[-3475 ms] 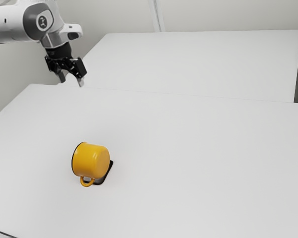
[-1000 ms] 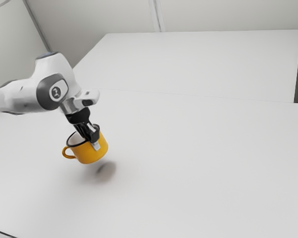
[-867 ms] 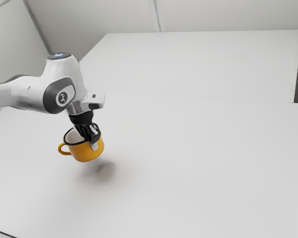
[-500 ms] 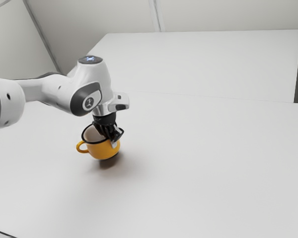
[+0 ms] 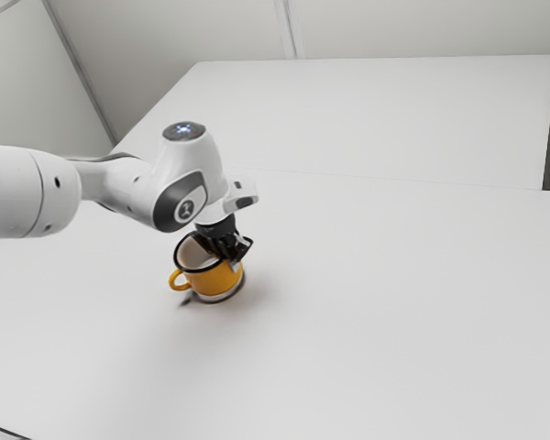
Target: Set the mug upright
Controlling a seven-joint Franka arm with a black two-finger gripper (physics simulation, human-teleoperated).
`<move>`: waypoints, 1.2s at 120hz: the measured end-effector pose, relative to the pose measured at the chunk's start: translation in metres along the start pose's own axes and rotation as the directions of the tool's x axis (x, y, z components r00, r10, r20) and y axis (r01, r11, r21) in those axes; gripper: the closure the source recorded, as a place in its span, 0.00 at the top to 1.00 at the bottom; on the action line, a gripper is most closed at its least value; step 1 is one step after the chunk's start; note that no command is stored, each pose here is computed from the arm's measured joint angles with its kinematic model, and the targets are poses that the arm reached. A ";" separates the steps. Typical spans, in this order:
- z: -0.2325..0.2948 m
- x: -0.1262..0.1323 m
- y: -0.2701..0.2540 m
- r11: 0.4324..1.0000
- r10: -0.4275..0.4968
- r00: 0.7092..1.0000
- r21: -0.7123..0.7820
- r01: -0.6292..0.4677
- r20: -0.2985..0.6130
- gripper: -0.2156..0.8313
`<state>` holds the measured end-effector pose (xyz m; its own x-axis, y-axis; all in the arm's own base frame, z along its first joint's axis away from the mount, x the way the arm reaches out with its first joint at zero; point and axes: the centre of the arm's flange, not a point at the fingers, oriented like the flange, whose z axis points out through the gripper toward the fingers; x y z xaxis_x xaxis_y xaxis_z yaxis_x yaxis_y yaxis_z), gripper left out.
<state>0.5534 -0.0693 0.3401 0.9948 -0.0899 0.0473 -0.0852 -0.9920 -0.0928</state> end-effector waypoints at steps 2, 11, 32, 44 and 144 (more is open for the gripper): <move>0.000 0.000 0.001 1.000 -0.003 1.000 0.000 0.003 -0.002 0.06; 0.001 0.001 0.003 1.000 -0.021 1.000 -0.001 0.021 -0.010 0.06; 0.009 0.002 0.004 0.998 -0.059 0.998 -0.003 0.059 -0.004 0.09; 0.008 0.003 0.005 0.997 -0.074 0.997 -0.013 0.074 -0.007 0.28; -0.257 0.095 -0.098 0.995 -0.091 0.991 -0.041 0.087 -0.097 0.76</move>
<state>0.6420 -0.0034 0.6095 0.9885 -0.0078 0.1513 -0.0006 -0.9989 -0.0475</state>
